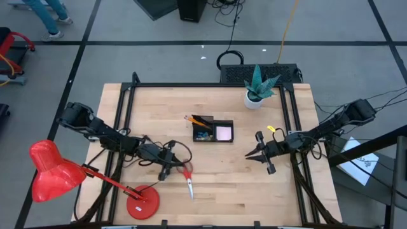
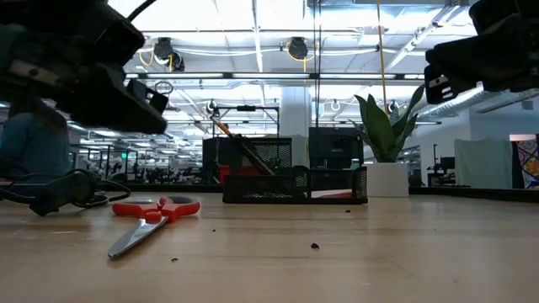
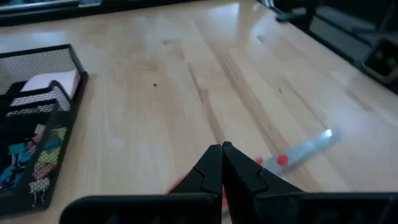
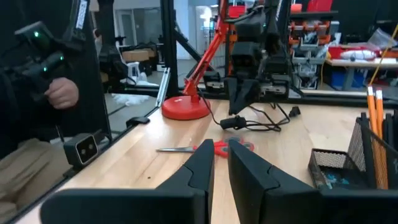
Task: Pick and place office supplies into organizer
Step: Put the red scissors into the black desk organizer
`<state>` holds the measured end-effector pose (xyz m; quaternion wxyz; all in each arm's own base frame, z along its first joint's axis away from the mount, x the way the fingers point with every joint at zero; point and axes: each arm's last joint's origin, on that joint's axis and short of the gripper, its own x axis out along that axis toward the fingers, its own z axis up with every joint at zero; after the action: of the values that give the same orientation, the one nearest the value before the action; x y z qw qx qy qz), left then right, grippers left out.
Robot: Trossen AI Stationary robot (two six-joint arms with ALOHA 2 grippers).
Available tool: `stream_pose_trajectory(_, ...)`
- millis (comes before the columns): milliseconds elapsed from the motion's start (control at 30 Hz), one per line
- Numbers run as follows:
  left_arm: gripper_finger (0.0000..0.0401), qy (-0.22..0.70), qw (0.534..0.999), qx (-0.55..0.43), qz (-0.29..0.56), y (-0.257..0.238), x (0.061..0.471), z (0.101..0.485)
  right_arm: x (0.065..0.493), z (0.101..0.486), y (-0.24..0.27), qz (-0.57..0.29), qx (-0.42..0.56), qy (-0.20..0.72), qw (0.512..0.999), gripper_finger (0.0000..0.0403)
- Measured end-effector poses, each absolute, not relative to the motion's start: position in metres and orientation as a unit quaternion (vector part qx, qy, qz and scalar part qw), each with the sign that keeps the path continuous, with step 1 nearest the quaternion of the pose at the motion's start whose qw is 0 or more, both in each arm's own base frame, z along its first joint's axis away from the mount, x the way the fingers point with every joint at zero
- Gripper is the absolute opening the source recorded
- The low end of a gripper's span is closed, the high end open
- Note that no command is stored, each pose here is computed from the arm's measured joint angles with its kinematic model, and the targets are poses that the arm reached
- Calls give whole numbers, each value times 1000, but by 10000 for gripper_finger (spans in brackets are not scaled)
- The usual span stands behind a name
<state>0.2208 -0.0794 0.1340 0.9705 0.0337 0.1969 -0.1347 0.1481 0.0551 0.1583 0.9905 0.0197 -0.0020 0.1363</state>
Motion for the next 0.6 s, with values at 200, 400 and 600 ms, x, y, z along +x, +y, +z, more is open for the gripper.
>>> stream_pose_trajectory(200,4,164,975,104,-108,-81,221,138,150,157,55,125,36,1,991,38)
stream_pose_trajectory(400,3,118,982,122,-88,-71,205,137,152,158,56,124,75,-6,989,38)
stream_pose_trajectory(600,2,78,993,67,-50,-56,170,126,165,156,60,117,60,25,991,46)
